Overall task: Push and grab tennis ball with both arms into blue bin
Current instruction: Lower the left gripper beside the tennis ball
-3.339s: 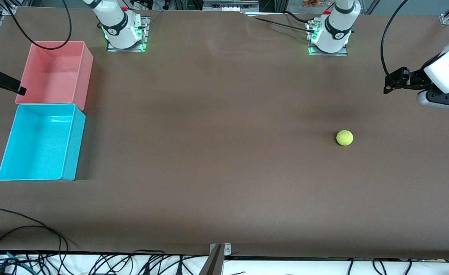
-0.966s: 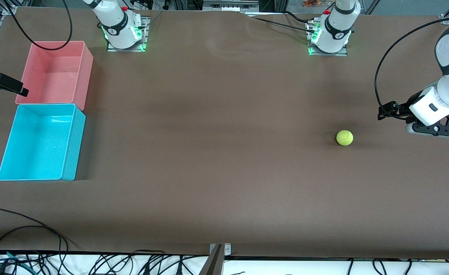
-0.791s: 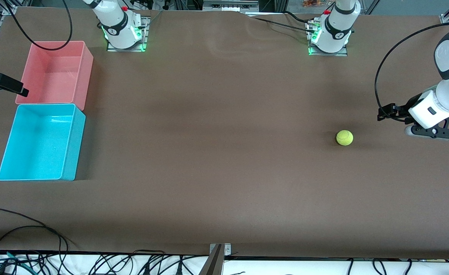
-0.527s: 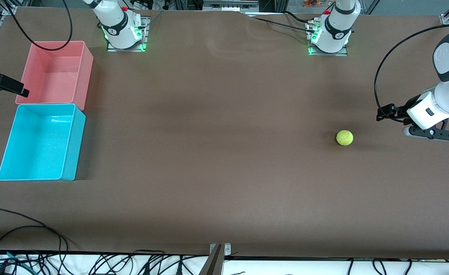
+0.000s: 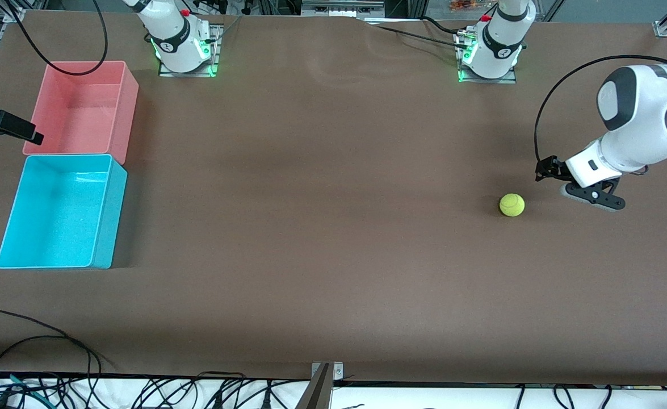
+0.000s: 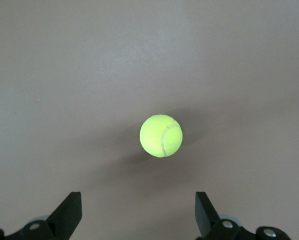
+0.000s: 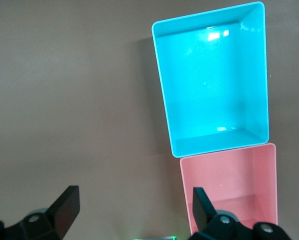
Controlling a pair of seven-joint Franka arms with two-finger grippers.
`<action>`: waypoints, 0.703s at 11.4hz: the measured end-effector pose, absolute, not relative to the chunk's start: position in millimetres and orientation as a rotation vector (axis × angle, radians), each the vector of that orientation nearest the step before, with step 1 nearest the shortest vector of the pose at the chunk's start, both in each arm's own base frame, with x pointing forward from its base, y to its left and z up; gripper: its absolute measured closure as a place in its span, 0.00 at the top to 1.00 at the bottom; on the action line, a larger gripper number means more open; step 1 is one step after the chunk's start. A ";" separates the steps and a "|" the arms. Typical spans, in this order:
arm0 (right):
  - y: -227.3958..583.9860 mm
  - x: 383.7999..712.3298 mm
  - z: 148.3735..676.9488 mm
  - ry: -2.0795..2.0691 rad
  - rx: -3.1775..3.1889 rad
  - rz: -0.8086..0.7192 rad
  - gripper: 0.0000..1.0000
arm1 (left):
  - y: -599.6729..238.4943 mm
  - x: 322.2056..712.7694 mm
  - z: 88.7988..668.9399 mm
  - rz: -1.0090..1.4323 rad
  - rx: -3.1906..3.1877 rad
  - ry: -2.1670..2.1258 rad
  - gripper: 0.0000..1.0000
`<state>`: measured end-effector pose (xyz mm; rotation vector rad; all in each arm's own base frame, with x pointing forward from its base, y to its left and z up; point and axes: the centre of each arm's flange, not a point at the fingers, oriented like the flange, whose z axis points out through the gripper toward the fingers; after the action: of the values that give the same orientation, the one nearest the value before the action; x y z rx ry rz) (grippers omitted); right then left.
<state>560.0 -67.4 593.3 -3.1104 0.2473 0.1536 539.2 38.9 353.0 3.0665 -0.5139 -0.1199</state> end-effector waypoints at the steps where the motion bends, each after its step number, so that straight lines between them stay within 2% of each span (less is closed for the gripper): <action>1: -67.5 560.1 593.3 0.247 -3.110 0.153 1.00 | 39.6 535.4 346.6 -0.100 3.065 -0.543 0.98; 2: -67.4 560.1 593.3 0.247 -3.110 0.153 1.00 | 39.6 532.2 342.9 -0.093 3.061 -0.573 0.97; 6: -67.8 561.9 589.6 0.248 -3.110 0.162 1.00 | 50.2 528.6 337.3 -0.021 2.925 -1.107 0.43; 8: -67.8 562.1 589.2 0.248 -3.110 0.163 1.00 | 57.6 525.6 330.3 0.018 2.839 -1.344 0.21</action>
<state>562.1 -67.8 589.2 -3.1098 0.2478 0.1629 525.6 57.6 330.3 2.8392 -1.3436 0.0177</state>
